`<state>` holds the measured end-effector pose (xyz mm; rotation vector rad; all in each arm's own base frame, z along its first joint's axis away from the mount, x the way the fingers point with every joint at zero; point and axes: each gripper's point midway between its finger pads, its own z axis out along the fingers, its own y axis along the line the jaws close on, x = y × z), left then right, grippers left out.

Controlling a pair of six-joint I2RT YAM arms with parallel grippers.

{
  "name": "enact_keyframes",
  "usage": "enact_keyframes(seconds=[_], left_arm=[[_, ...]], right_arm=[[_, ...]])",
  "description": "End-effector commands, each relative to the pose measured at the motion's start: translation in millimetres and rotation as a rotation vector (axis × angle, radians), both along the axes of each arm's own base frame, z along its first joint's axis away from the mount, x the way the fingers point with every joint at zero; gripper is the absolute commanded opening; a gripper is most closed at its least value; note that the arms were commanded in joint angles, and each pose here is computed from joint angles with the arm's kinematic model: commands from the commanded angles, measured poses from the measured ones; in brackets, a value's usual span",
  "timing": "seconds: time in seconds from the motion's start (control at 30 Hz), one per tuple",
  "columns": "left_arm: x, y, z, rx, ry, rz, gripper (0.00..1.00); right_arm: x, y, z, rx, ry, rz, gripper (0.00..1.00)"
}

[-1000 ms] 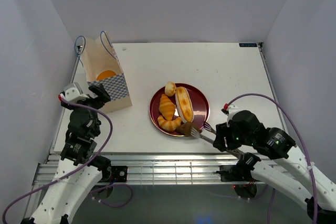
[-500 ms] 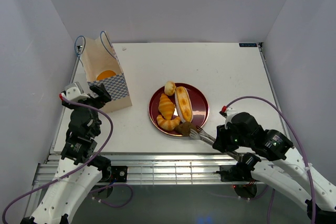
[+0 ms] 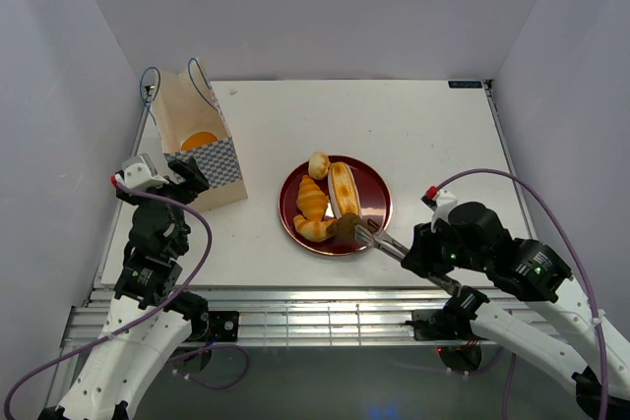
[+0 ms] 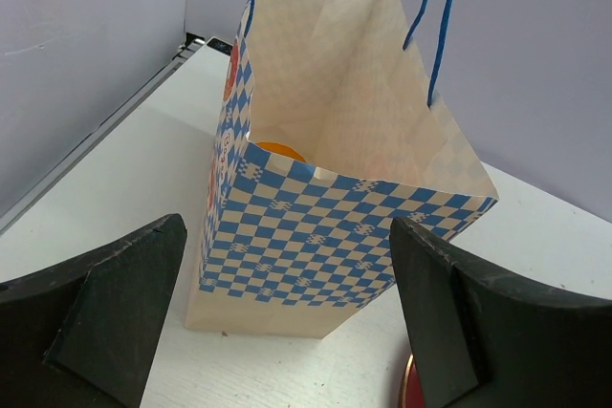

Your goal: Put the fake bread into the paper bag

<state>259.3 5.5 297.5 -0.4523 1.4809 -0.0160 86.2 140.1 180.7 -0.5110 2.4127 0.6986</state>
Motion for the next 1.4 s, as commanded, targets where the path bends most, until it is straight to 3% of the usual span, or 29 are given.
enact_keyframes(seconds=[0.0, 0.43, 0.67, 1.07, 1.37], left_arm=[[-1.6, -2.1, 11.3, -0.013, -0.018, -0.013, 0.98], [-6.4, 2.6, 15.6, -0.028, -0.037, 0.006, 0.98], [-10.4, 8.8, 17.8, -0.042, -0.051, 0.038, 0.98], [-32.2, 38.5, 25.7, -0.096, -0.116, 0.188, 0.98], [-33.3, 43.3, 22.7, -0.109, -0.106, 0.224, 0.98]], right_arm=[[6.6, -1.2, 33.0, 0.037, -0.073, -0.016, 0.2], [18.4, 25.2, 90.7, 0.171, -0.177, 0.05, 0.18], [55.4, 85.5, 132.6, 0.318, -0.277, 0.142, 0.18], [118.6, 170.9, 257.1, 0.464, -0.518, 0.303, 0.21], [154.1, 231.4, 268.9, 0.545, -0.534, 0.393, 0.23]])
